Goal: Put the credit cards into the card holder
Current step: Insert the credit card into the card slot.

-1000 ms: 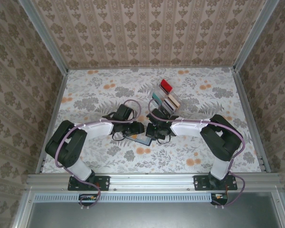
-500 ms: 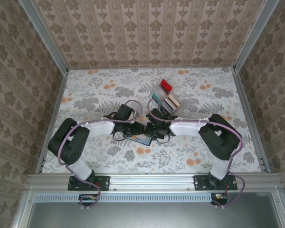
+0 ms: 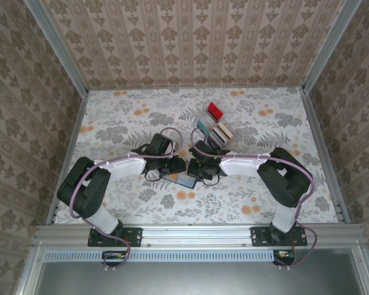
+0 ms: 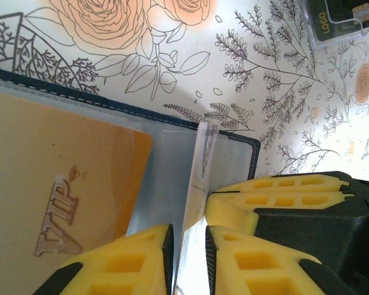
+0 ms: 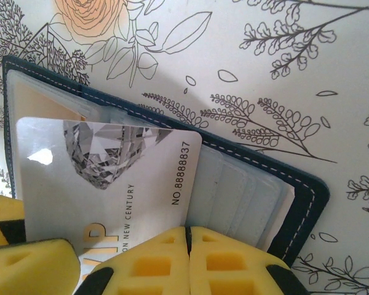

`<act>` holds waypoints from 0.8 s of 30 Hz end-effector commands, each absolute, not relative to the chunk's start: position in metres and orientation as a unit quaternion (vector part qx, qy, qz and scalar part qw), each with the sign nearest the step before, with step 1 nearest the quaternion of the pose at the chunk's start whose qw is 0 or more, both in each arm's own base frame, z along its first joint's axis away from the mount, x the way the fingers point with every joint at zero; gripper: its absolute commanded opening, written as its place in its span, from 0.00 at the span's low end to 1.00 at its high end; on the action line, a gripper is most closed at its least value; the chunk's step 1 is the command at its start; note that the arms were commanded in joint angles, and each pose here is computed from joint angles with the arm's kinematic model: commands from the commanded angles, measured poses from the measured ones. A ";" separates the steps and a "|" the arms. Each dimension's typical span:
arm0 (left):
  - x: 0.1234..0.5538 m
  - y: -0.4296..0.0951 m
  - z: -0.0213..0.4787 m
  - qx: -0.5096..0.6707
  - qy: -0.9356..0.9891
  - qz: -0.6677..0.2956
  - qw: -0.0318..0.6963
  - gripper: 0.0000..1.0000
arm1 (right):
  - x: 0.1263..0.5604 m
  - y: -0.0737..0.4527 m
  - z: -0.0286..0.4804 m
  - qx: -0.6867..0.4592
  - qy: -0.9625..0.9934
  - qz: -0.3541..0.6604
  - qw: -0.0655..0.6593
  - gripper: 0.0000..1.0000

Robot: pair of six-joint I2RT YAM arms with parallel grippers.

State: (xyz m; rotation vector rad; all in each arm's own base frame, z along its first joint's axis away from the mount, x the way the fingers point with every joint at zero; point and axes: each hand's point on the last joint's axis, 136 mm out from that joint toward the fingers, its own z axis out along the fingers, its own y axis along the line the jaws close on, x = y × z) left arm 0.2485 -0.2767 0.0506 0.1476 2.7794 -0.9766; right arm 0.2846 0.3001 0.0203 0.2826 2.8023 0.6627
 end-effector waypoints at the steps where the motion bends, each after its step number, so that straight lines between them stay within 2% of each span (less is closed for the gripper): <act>1: 0.246 -0.280 0.055 0.059 0.934 -0.339 0.090 0.20 | 0.258 0.259 -0.025 0.103 0.984 0.121 0.079 0.07; 8: 0.251 -0.273 0.062 0.052 0.934 -0.336 0.113 0.04 | 0.259 0.257 -0.016 0.100 0.984 0.121 0.087 0.08; 16: 0.260 -0.251 0.082 0.011 0.927 -0.339 0.163 0.00 | 0.252 0.242 -0.004 0.042 0.990 0.094 0.093 0.09; 24: 0.250 -0.262 0.081 0.018 0.912 -0.379 0.157 0.00 | 0.253 0.232 0.016 -0.083 0.987 0.085 0.112 0.10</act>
